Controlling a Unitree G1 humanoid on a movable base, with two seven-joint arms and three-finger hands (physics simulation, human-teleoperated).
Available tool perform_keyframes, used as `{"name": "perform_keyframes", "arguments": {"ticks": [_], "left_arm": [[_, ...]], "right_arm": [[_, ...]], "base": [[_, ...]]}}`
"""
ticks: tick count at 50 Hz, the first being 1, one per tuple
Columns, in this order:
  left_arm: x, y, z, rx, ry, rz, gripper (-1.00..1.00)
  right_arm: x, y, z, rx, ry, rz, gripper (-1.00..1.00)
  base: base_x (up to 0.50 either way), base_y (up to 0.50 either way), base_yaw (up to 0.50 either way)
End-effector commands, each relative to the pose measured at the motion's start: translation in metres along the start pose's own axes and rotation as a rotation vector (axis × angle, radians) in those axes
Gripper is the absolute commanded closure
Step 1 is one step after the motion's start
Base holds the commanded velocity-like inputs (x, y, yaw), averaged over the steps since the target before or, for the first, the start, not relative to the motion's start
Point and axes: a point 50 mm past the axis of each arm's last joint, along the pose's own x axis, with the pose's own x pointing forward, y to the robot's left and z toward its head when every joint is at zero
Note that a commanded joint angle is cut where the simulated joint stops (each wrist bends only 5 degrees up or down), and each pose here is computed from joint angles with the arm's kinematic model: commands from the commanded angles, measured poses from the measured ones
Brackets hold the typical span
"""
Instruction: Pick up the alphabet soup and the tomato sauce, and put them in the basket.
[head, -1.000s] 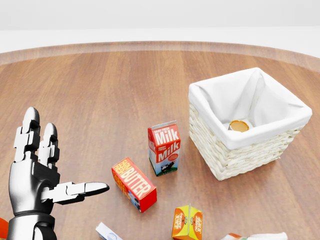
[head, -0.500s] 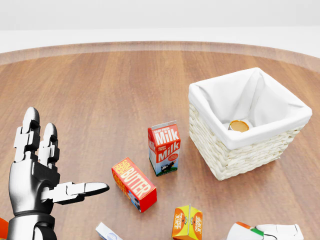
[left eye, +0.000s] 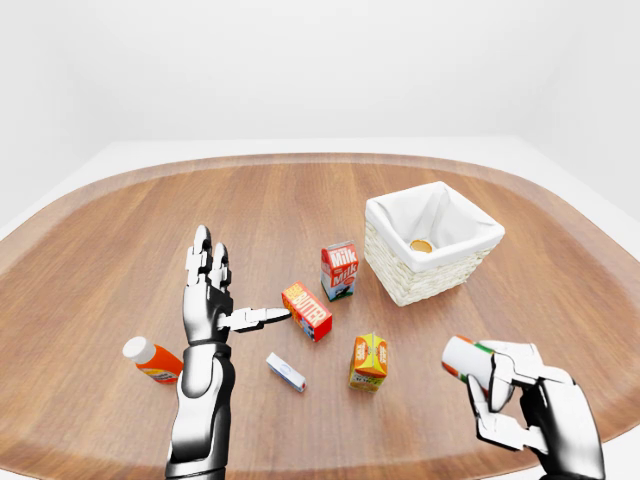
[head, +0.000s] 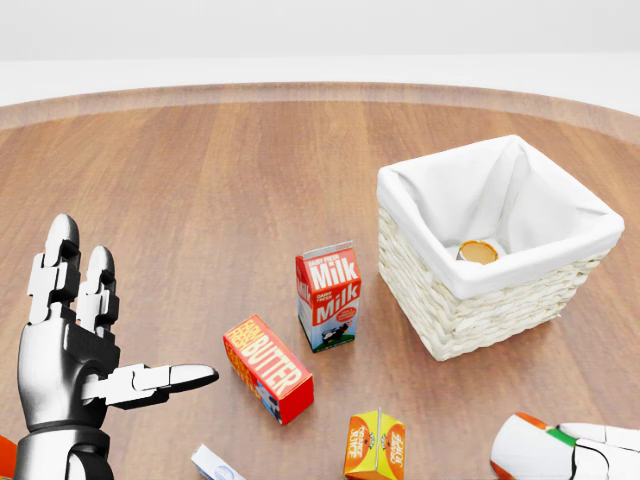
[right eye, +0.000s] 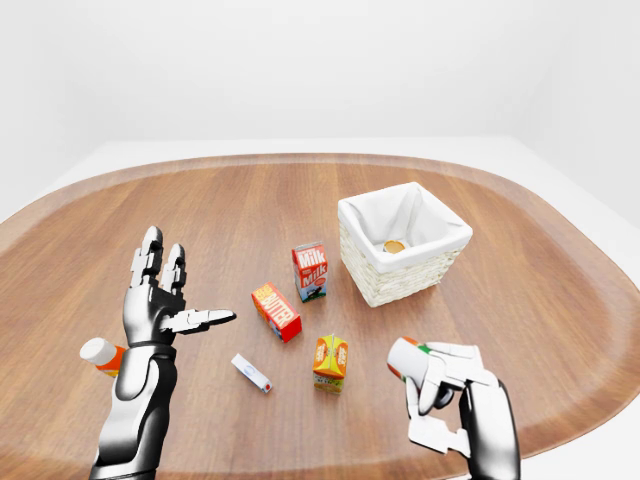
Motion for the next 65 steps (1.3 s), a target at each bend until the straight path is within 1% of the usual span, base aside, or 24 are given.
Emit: {"name": "perform_keyframes", "arguments": {"ticks": [1, 4, 17, 21, 25, 33, 41, 44, 45, 48, 50, 51, 53, 58, 61, 63, 65], "left_arm": [[0.000, 0.000, 0.000, -0.001, 0.001, 0.001, -1.00], [0.000, 0.000, 0.000, -0.001, 0.001, 0.001, -1.00], [0.000, 0.000, 0.000, -0.001, 0.001, 0.001, -1.00], [0.001, -0.001, 0.001, -0.005, -0.007, 0.001, -1.00], [0.000, 0.000, -0.003, -0.005, 0.012, 0.000, -1.00], [0.000, 0.000, -0.003, -0.004, 0.012, -0.002, -1.00], [0.000, 0.000, -0.003, -0.004, 0.013, -0.004, -1.00], [0.000, 0.001, -0.006, -0.004, 0.024, -0.004, -1.00], [0.000, 0.000, -0.002, -0.004, 0.009, -0.004, -1.00], [0.000, 0.000, 0.000, -0.004, 0.001, -0.004, -1.00], [0.000, 0.000, -0.003, -0.004, 0.014, -0.005, -1.00], [0.000, 0.000, 0.000, -0.004, -0.001, -0.004, -1.00], [-0.001, 0.000, -0.004, -0.004, 0.017, -0.004, -1.00], [0.000, 0.000, -0.002, -0.004, 0.011, -0.005, -1.00], [0.000, -0.001, -0.002, -0.003, 0.009, -0.004, -1.00], [0.000, 0.000, -0.001, -0.004, 0.004, -0.004, -1.00], [-0.001, 0.000, -0.005, -0.003, 0.020, -0.004, -1.00]], "right_arm": [[0.005, -0.007, 0.007, -0.091, -0.022, -0.051, 1.00], [0.006, -0.007, 0.010, -0.112, -0.031, -0.062, 1.00], [0.012, -0.005, 0.037, -0.174, -0.152, -0.121, 1.00], [0.016, -0.004, 0.046, -0.213, -0.200, -0.126, 1.00], [0.019, -0.002, 0.056, -0.248, -0.257, -0.127, 1.00], [0.024, 0.004, 0.074, -0.324, -0.364, -0.133, 1.00], [0.025, 0.007, 0.087, -0.413, -0.451, -0.163, 1.00], [0.025, 0.009, 0.093, -0.428, -0.485, -0.162, 1.00], [0.024, 0.011, 0.096, -0.441, -0.501, -0.163, 1.00], [0.024, 0.014, 0.102, -0.473, -0.533, -0.167, 1.00], [0.023, 0.017, 0.107, -0.488, -0.569, -0.161, 1.00], [0.024, 0.017, 0.109, -0.494, -0.579, -0.161, 1.00], [0.025, 0.020, 0.113, -0.519, -0.611, -0.162, 1.00], [0.026, 0.023, 0.115, -0.542, -0.632, -0.163, 1.00], [0.028, 0.027, 0.122, -0.576, -0.677, -0.157, 1.00], [0.030, 0.029, 0.121, -0.585, -0.681, -0.156, 1.00], [0.029, 0.031, 0.125, -0.587, -0.703, -0.147, 1.00]], "base": [[0.00, 0.00, 0.00], [0.00, 0.00, 0.00], [0.00, 0.00, 0.00], [0.00, 0.00, 0.00], [0.00, 0.00, 0.00], [0.00, 0.00, 0.00], [0.00, 0.00, 0.00], [0.00, 0.00, 0.00], [0.00, 0.00, 0.00], [0.00, 0.00, 0.00], [0.00, 0.00, 0.00], [0.00, 0.00, 0.00], [0.00, 0.00, 0.00], [0.00, 0.00, 0.00], [0.00, 0.00, 0.00], [0.00, 0.00, 0.00], [0.00, 0.00, 0.00]]}}
